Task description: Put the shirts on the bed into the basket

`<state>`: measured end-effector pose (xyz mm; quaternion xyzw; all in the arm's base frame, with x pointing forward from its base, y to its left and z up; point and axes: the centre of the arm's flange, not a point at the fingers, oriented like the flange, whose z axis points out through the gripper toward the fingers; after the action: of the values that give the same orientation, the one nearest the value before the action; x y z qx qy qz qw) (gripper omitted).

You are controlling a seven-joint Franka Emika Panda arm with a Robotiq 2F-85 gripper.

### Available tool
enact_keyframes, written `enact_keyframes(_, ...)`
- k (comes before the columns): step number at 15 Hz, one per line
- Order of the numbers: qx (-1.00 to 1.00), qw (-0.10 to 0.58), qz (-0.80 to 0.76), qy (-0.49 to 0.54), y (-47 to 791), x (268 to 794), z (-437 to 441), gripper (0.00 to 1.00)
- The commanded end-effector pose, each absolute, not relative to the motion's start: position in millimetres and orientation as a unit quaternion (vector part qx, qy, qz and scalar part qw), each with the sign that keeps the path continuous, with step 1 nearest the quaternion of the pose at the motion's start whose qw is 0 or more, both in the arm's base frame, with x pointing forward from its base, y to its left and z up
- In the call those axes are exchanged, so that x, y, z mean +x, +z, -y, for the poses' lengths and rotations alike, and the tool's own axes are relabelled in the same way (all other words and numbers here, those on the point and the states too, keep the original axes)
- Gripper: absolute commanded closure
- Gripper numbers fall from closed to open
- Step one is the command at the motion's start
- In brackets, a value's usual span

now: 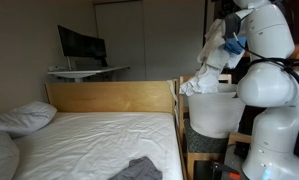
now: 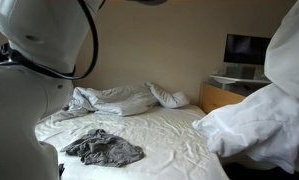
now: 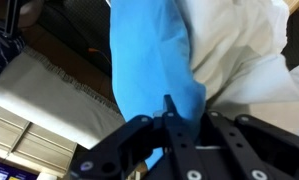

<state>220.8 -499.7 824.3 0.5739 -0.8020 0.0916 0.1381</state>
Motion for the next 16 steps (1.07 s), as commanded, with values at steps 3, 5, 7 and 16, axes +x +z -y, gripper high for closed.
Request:
enact_keyframes(3,0.509,0.115,0.849,0.080,860,205,551,0.91)
enact_keyframes(5,0.519,0.134,0.841,0.074,838,204,543,0.91)
enact_keyframes(7,0.538,0.135,0.829,0.069,818,212,530,0.91)
enact_keyframes(16,0.615,0.171,0.768,-0.056,715,248,510,0.91)
